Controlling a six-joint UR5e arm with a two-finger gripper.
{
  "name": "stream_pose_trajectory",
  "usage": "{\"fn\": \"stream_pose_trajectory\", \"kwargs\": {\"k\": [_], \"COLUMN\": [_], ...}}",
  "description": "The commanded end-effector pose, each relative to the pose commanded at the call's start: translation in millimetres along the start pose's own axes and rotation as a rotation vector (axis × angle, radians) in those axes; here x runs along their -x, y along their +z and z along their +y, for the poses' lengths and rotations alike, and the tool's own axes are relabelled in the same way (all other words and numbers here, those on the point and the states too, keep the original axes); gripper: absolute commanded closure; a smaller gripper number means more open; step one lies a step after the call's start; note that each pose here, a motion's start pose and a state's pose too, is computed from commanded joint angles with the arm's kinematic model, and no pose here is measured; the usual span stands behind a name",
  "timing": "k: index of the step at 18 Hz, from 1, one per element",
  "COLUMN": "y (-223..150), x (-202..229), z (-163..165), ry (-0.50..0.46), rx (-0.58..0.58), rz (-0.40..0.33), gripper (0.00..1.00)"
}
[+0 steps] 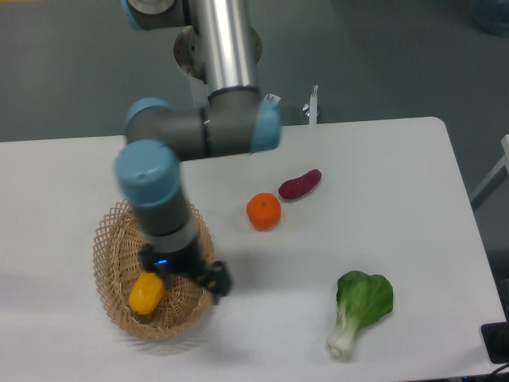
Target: Place the mango in the basket
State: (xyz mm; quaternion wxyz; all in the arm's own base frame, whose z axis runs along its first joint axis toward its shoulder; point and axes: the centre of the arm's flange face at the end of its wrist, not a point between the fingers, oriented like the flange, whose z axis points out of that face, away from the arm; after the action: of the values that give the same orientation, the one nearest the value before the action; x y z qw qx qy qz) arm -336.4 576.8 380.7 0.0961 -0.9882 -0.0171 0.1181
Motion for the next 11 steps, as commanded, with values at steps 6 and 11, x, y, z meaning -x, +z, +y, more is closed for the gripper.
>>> {"fn": "stream_pose_trajectory", "kwargs": {"k": [6,11], "y": [-13,-13], "x": [86,120], "z": [68,101], "ry": [0.050,0.091], "rx": [0.048,0.039], "rz": [0.002,0.033], "gripper": [0.00,0.00]}}
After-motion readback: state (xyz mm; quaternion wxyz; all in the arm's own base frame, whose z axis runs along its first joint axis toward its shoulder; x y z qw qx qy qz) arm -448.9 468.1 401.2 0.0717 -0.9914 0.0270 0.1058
